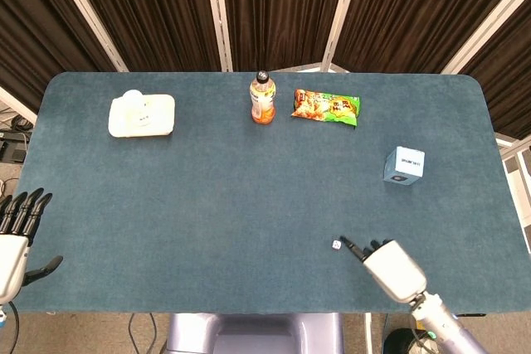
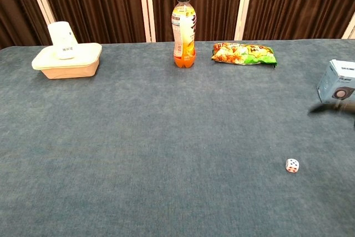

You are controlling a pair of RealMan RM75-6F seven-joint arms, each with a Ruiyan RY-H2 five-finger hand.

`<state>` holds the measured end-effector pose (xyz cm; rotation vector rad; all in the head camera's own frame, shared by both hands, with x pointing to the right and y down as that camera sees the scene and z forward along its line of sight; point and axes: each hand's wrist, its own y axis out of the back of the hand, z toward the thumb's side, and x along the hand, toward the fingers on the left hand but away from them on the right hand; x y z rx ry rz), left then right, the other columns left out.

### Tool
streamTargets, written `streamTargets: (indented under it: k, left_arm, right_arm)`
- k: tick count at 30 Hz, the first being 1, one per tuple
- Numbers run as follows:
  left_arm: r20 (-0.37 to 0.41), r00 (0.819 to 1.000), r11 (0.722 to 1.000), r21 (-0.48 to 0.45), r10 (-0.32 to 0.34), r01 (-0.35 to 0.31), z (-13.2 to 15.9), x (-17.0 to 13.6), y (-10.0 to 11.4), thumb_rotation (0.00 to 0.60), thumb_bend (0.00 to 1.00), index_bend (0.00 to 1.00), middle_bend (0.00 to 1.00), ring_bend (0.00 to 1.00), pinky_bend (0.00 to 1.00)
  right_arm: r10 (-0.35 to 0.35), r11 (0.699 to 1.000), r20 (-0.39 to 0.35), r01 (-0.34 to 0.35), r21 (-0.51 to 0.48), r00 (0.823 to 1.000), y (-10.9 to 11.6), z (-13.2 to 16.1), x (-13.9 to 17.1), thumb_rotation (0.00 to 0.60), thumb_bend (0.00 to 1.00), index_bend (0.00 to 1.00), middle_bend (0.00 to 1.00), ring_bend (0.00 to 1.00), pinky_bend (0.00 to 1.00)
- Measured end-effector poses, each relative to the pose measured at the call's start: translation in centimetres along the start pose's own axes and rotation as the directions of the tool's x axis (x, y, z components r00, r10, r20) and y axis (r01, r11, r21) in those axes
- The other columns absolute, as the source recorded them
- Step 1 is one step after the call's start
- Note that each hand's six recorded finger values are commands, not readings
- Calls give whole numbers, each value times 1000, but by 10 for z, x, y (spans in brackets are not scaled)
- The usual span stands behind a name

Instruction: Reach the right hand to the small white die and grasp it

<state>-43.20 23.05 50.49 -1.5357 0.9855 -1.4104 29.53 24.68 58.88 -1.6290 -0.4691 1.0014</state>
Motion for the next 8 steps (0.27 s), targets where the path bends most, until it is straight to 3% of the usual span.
streamTargets:
  k: [1, 3, 5, 8]
  left_arm:
    - [1, 1000, 1000, -1, 0, 0, 0, 0, 0, 600, 0, 0, 0, 0, 0]
    - [4, 1000, 1000, 0, 1, -1, -1, -1, 1, 600, 0, 0, 0, 0, 0]
    - [7, 1000, 1000, 2, 3, -3, -1, -1, 1, 600, 0, 0, 0, 0, 0]
    - [11, 1000, 1000, 3, 5, -5, -1, -2, 2, 600, 0, 0, 0, 0, 0]
  right_arm:
    - [-41, 999, 20, 41, -8, 999, 8, -5, 1, 600, 6, 67, 108, 53, 61]
    - [-128, 991, 79, 130, -29, 989, 27, -19, 5, 600, 0, 22, 10, 0, 0]
    - [-181, 980, 150, 190, -52, 972, 42, -34, 11, 600, 0, 1, 0, 0, 0]
    - [-183, 975, 228, 206, -85, 956, 51, -44, 19, 600, 0, 0, 0, 0, 0]
